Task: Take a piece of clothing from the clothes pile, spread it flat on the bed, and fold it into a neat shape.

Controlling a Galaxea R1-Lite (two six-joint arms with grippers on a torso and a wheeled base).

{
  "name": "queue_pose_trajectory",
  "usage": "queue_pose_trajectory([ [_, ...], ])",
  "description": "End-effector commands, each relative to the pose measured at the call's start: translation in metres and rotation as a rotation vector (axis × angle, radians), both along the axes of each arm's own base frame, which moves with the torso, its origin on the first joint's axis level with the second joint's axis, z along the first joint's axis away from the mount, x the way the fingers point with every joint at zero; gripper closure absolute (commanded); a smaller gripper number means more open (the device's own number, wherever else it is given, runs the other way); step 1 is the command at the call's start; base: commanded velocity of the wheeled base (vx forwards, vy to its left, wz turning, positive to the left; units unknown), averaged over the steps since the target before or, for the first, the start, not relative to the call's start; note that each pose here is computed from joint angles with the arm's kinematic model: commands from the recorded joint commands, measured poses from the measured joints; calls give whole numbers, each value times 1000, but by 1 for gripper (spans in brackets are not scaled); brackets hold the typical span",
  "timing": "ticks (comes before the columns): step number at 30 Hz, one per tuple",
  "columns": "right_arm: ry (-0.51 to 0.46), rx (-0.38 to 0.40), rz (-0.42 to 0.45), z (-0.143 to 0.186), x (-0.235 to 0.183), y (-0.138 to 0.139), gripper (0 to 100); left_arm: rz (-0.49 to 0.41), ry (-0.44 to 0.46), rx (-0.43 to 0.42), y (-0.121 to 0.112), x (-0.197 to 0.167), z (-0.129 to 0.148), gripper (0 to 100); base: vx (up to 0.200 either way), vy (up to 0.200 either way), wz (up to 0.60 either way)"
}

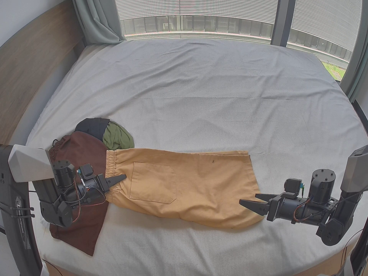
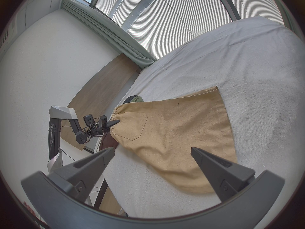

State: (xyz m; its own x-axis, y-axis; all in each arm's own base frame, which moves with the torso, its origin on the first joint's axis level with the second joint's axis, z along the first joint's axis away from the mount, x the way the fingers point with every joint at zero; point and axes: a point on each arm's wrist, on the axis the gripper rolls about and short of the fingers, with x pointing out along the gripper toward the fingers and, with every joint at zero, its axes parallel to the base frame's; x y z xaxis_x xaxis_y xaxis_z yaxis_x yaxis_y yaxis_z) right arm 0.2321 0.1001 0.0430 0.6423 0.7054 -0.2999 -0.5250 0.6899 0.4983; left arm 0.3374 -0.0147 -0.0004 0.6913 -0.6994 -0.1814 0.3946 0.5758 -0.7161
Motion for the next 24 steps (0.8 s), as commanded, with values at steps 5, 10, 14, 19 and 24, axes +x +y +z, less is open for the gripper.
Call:
queue_pose_trajectory([
  [5, 1, -1, 2, 0, 0, 0, 0, 8, -8, -7, 13, 1, 1, 100, 0, 0, 0],
  [10, 2, -1, 1, -1, 0, 0, 0, 20, -11, -7, 18, 1, 2, 100, 0, 0, 0],
  [14, 3, -2, 2, -1, 0, 1, 0, 19, -9, -6, 18, 0, 1, 100, 0, 0, 0],
  [19, 3, -2, 4, -1, 0, 1, 0, 14, -23, -6, 15, 1, 5, 100, 0, 0, 0],
  [24, 5, -2, 5, -2, 0, 1, 0, 1, -33, -7, 10, 1, 10, 100, 0, 0, 0],
])
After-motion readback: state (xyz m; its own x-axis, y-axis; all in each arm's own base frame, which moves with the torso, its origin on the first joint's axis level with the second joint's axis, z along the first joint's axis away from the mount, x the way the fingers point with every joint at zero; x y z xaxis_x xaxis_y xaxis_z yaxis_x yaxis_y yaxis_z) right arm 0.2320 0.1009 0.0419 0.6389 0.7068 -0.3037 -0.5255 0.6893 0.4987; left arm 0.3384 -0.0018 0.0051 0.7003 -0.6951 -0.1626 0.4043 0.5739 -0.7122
